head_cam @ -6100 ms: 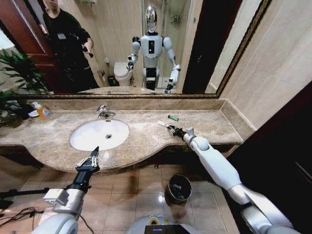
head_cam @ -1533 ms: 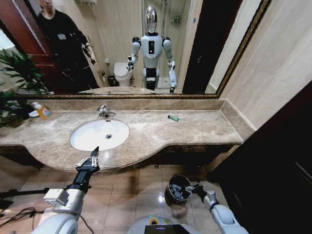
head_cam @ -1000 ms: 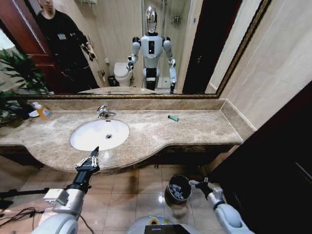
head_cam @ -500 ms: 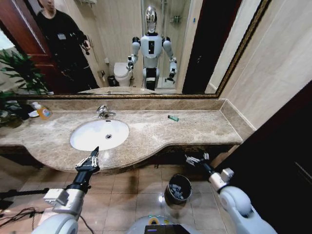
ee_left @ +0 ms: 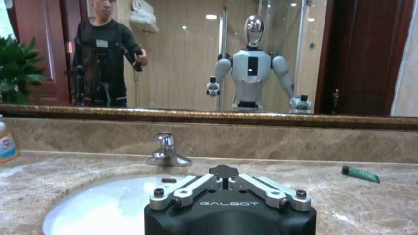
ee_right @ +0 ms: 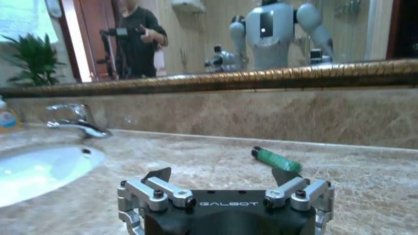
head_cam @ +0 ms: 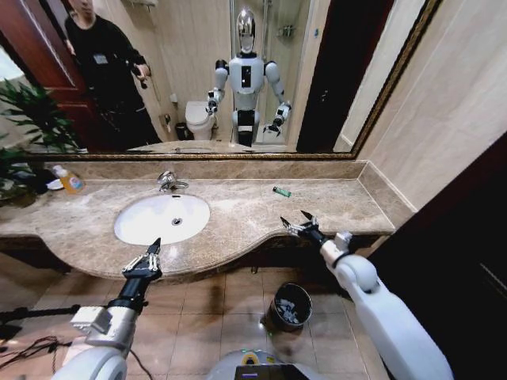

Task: Pick up the trash from the sink and place it in the trash bin.

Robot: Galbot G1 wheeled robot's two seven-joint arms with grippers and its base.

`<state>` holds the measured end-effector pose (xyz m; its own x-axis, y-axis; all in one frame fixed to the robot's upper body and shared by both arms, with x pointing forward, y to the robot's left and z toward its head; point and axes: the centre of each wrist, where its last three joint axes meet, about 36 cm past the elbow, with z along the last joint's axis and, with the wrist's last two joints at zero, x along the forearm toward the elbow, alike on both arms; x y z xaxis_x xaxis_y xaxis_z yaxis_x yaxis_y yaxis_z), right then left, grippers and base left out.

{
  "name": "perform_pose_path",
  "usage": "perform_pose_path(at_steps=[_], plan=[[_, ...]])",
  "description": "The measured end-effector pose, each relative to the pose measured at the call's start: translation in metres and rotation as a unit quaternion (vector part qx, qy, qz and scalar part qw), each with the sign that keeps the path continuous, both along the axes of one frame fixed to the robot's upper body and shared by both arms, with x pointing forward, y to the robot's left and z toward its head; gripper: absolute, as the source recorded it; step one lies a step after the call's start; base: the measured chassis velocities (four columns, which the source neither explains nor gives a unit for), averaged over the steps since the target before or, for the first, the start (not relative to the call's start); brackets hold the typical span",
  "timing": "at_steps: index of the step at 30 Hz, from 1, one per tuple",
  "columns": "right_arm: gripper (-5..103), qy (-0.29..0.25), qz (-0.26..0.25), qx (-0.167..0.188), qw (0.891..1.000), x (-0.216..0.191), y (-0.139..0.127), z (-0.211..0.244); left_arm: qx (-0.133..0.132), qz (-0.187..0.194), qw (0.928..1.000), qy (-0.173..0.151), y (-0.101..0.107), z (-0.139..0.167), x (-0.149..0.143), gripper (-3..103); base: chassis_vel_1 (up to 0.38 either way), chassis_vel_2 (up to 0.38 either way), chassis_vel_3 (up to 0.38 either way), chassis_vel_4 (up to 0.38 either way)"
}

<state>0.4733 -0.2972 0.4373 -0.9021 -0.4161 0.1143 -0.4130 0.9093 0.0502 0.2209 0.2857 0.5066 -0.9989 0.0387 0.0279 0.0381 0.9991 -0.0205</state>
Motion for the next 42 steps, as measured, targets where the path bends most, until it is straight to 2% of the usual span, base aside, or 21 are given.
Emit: perform_pose_path(at_steps=[4,6,8,9,12,24,30,38,42], plan=[[100,0.007,0.003,-0.009,1.0,0.029,0.005,-0.006,0.0,0.0,1.0,0.0,0.0,0.0,0.0,0,0.0,0.0,0.0,0.0],[100,0.0,0.008,-0.018,1.0,0.059,0.013,-0.004,0.0,0.0,1.0,0.0,0.0,0.0,0.0,0,0.0,0.0,0.0,0.0],[100,0.0,0.009,-0.02,1.0,0.065,0.016,-0.004,0.0,0.0,1.0,0.0,0.0,0.0,0.0,0,0.0,0.0,0.0,0.0],[100,-0.001,0.009,-0.03,1.0,0.084,0.024,-0.001,0.0,0.0,1.0,0.0,0.0,0.0,0.0,0,0.0,0.0,0.0,0.0],[100,0.0,0.003,-0.039,0.999,0.104,0.031,0.001,0.0,0.0,1.0,0.0,0.0,0.0,0.0,0,0.0,0.0,0.0,0.0],[100,0.02,-0.011,-0.076,0.997,0.151,0.029,-0.011,0.0,0.0,1.0,0.0,0.0,0.0,0.0,0,0.0,0.0,0.0,0.0],[100,0.019,-0.018,-0.082,0.996,0.176,0.029,0.001,0.0,0.0,1.0,0.0,0.0,0.0,0.0,0,0.0,0.0,0.0,0.0],[101,0.031,-0.022,-0.085,0.996,0.189,0.03,-0.003,0.0,0.0,1.0,0.0,0.0,0.0,0.0,0,0.0,0.0,0.0,0.0],[88,0.038,-0.024,-0.084,0.995,0.192,0.033,-0.009,0.0,0.0,1.0,0.0,0.0,0.0,0.0,0,0.0,0.0,0.0,0.0]])
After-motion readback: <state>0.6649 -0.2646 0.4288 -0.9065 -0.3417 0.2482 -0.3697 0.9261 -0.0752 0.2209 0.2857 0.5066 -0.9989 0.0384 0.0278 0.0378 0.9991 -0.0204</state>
